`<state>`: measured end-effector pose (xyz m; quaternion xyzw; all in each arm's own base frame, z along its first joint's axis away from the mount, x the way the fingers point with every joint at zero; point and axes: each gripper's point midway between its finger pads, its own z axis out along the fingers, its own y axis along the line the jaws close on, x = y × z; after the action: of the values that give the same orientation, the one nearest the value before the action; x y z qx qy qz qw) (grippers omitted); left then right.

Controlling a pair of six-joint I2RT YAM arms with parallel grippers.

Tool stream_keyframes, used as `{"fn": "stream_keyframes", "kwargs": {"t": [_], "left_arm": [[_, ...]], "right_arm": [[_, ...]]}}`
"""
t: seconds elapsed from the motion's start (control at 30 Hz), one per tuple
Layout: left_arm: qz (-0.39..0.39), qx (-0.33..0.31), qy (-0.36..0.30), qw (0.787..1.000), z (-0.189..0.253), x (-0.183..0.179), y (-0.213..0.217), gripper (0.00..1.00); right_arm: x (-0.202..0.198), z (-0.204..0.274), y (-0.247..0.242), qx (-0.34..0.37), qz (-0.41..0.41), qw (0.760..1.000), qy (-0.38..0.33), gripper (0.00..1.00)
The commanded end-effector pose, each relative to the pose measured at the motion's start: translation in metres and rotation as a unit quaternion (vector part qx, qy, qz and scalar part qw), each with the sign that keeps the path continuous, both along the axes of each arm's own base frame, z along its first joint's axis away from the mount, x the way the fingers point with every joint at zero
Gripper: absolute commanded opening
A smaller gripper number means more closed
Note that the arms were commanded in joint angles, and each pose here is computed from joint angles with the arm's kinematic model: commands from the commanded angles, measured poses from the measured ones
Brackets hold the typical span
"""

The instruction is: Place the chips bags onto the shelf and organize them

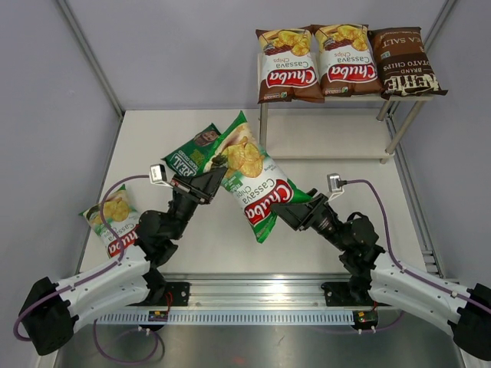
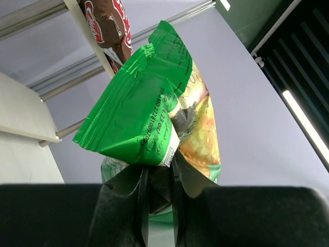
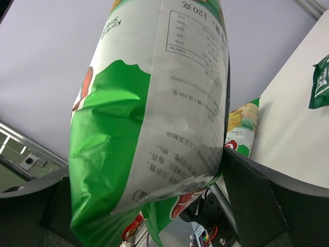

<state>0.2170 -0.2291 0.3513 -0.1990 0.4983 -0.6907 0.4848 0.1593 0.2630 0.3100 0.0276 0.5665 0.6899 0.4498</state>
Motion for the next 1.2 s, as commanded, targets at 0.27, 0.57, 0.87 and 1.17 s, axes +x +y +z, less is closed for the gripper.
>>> {"fn": "stream_keyframes", "kwargs": {"t": [0.27, 0.57, 0.87, 1.17], "left_arm": [[-0.047, 0.003, -0.075, 0.996, 0.023, -0.028, -0.009, 0.21], [-0.003, 0.022, -0.045, 0.999, 0.016, -0.014, 0.001, 0.91], [0.138, 0.105, 0.04, 0.984, -0.02, 0.007, 0.054, 0.99], [0.207, 0.199, 0.088, 0.954, -0.05, 0.007, 0.09, 0.99]], "right_arm": [[-0.007, 0.03, -0.008, 0.036, -0.014, 0.996, -0.084, 0.44], [-0.006, 0.027, -0.011, 0.037, -0.022, 0.996, -0.08, 0.25], [0.012, -0.003, -0.031, 0.033, -0.09, 0.995, -0.035, 0.16], [0.032, -0.038, -0.057, 0.003, -0.177, 0.984, 0.0, 0.14]]}}
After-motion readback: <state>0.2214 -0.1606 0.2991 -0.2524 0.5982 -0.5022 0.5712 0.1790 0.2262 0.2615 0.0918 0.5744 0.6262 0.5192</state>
